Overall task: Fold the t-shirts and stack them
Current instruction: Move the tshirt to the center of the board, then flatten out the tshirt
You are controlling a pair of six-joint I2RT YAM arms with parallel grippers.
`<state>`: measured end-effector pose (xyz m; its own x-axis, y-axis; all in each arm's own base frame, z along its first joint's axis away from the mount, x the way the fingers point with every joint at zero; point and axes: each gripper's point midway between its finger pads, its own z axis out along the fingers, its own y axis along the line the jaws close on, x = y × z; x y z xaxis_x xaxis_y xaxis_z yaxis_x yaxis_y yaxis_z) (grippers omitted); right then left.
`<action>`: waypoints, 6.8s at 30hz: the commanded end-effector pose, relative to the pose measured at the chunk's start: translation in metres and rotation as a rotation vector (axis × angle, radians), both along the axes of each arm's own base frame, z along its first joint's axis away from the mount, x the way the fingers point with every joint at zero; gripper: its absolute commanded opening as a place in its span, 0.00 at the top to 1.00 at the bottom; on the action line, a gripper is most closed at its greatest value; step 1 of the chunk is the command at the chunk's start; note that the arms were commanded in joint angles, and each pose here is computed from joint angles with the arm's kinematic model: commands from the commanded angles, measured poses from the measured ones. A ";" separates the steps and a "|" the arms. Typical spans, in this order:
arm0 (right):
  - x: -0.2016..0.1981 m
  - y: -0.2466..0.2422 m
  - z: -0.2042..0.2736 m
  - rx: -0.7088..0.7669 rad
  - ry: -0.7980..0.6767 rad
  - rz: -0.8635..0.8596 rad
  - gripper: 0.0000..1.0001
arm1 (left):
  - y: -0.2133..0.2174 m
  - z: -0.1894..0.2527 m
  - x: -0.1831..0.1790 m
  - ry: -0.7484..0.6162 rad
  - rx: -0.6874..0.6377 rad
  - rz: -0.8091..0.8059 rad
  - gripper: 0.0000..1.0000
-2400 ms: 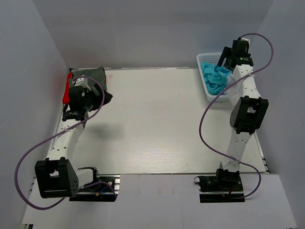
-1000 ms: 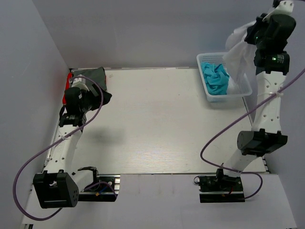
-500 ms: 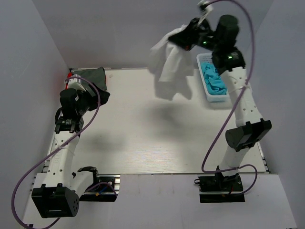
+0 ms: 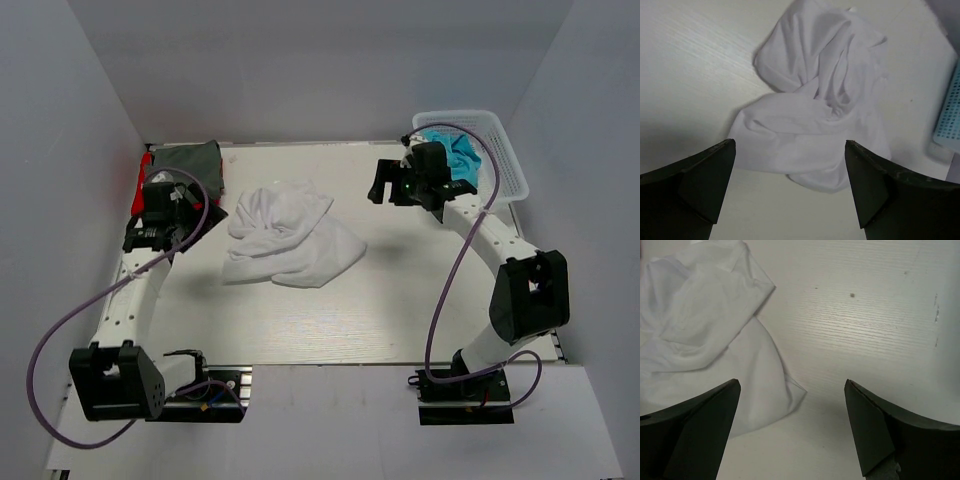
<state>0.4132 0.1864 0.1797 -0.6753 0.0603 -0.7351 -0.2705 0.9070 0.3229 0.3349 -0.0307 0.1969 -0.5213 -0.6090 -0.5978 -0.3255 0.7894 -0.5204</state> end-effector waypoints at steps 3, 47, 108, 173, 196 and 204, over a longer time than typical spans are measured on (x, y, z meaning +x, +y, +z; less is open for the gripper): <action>0.000 -0.007 -0.002 -0.031 -0.027 -0.053 0.10 | -0.014 -0.068 -0.031 0.234 -0.084 -0.021 0.04; -0.051 0.078 -0.125 -0.050 0.202 0.202 1.00 | -0.022 -0.175 -0.019 0.525 0.018 0.017 1.00; 0.057 -0.037 0.293 -0.115 -0.784 -0.239 1.00 | -0.034 0.255 0.077 -0.562 0.054 -0.083 1.00; -0.042 -0.009 -0.132 -0.038 0.296 -0.107 0.10 | -0.027 -0.198 -0.191 0.890 0.045 0.118 0.00; -0.005 -0.018 -0.084 -0.122 0.147 -0.179 0.10 | -0.063 0.002 0.045 0.065 0.084 -0.130 0.00; 0.006 -0.018 -0.104 -0.154 0.193 -0.194 0.10 | -0.064 -0.046 0.121 0.199 0.193 -0.133 0.00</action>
<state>0.4083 0.1700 0.0704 -0.7985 0.0841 -0.5961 -0.0600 0.9742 0.2177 0.4362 -0.0983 0.1436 -0.7198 -0.4427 -0.5347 -0.3149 0.8947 -0.3168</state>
